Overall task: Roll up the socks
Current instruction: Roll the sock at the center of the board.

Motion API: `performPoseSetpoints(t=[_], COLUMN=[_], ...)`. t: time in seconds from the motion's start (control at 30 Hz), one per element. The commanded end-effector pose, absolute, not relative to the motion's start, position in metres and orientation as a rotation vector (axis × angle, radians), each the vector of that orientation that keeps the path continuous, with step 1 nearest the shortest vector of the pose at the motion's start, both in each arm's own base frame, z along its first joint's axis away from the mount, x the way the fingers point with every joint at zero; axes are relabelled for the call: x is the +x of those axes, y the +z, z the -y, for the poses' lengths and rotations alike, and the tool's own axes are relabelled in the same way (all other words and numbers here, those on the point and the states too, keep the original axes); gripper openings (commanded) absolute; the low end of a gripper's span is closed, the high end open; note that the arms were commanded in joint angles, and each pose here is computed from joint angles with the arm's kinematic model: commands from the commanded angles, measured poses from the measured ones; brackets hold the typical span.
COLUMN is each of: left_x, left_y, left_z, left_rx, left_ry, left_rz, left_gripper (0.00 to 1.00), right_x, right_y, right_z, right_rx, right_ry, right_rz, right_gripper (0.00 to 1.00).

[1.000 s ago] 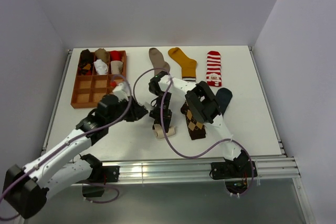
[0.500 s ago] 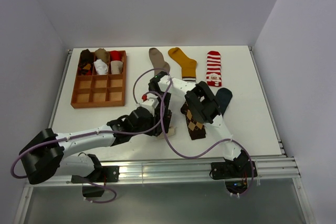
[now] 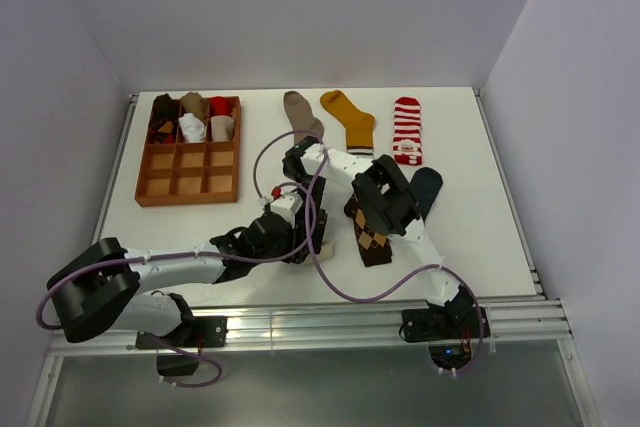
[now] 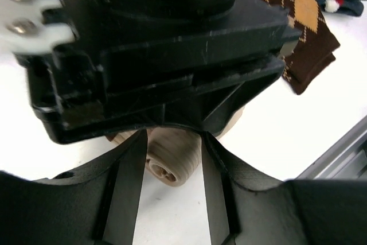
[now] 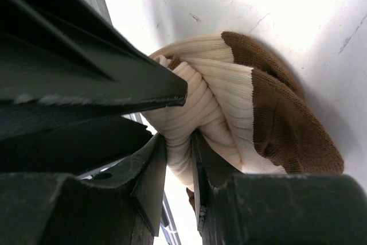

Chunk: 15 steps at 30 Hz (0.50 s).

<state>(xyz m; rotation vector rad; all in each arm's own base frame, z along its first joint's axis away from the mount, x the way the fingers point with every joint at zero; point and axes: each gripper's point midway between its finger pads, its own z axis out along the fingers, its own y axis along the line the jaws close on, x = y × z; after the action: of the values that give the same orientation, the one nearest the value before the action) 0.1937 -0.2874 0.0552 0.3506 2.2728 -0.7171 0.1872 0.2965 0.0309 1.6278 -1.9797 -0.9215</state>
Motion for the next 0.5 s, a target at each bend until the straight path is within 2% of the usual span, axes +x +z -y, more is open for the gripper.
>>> performPoseSetpoints(t=[0.0, 0.2, 0.47], left_x=[0.189, 0.179, 0.175], left_y=[0.050, 0.035, 0.026], left_z=[0.294, 0.291, 0.276], left_rx=[0.400, 0.434, 0.355], left_ry=[-0.766, -0.786, -0.770], left_rz=[-2.248, -2.290, -2.354], left_gripper=[0.47, 0.46, 0.36], right_x=[0.197, 0.198, 0.199], right_y=[-0.019, -0.021, -0.022], right_z=[-0.286, -0.286, -0.287], right_rx=[1.750, 1.752, 1.758], right_ry=[-0.758, -0.746, -0.738], right_rz=[1.938, 1.943, 1.958], right_gripper=[0.29, 0.30, 0.31])
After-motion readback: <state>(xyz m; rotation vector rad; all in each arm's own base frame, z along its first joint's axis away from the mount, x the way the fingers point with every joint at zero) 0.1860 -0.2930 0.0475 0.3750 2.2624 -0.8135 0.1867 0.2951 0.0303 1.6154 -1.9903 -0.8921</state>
